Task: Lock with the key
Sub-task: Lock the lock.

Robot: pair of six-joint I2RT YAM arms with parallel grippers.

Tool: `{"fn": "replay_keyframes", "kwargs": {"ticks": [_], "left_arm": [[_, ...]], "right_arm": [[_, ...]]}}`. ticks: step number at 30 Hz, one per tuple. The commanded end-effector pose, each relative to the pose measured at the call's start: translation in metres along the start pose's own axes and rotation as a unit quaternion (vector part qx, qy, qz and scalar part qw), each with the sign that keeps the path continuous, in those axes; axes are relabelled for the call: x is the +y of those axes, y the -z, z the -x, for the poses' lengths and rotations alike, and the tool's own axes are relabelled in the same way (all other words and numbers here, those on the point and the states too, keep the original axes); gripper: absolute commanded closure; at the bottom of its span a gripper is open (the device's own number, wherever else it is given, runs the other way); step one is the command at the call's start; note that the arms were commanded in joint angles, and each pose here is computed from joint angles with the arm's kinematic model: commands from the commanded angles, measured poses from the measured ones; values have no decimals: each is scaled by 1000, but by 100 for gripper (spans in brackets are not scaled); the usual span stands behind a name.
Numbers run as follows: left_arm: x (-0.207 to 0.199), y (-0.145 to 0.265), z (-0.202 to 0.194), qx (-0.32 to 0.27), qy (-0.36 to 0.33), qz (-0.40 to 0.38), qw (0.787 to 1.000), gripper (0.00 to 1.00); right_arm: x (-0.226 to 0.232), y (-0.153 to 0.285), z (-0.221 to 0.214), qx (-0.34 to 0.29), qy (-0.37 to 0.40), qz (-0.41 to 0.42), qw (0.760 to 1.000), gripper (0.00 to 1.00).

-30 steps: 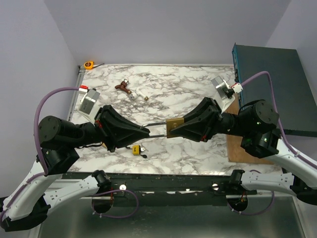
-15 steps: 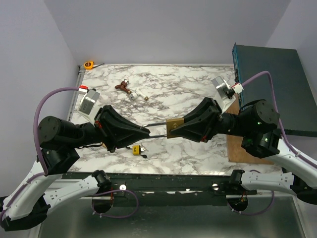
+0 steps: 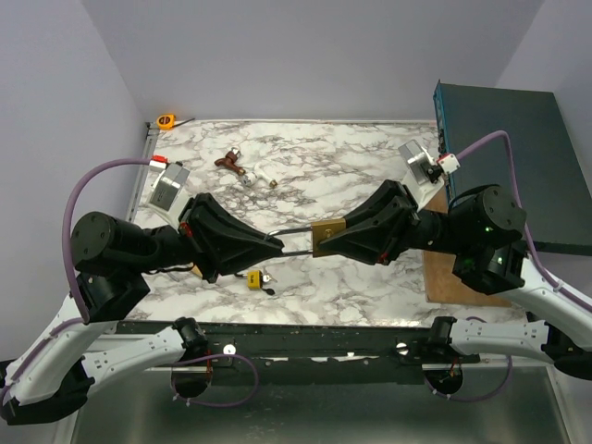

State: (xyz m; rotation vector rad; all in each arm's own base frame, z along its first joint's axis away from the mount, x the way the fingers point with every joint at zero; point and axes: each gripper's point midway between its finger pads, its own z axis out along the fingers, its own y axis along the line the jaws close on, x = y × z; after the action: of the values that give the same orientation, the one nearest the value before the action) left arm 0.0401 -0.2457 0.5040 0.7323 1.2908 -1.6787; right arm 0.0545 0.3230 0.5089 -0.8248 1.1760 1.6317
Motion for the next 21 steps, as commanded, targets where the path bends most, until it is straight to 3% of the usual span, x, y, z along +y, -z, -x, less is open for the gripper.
{"fn": "replay_keyframes", "kwargs": {"ticks": [1, 12, 21], "left_arm": [[125, -26, -139, 198, 147, 166, 955, 100], [98, -13, -90, 120, 71, 149, 979, 100], [80, -8, -66, 82, 48, 134, 987, 100]], "right_arm": [[-65, -30, -126, 155, -54, -72, 984, 99], [-62, -19, -105, 132, -37, -93, 986, 99], [-61, -18, -93, 127, -24, -101, 986, 99]]}}
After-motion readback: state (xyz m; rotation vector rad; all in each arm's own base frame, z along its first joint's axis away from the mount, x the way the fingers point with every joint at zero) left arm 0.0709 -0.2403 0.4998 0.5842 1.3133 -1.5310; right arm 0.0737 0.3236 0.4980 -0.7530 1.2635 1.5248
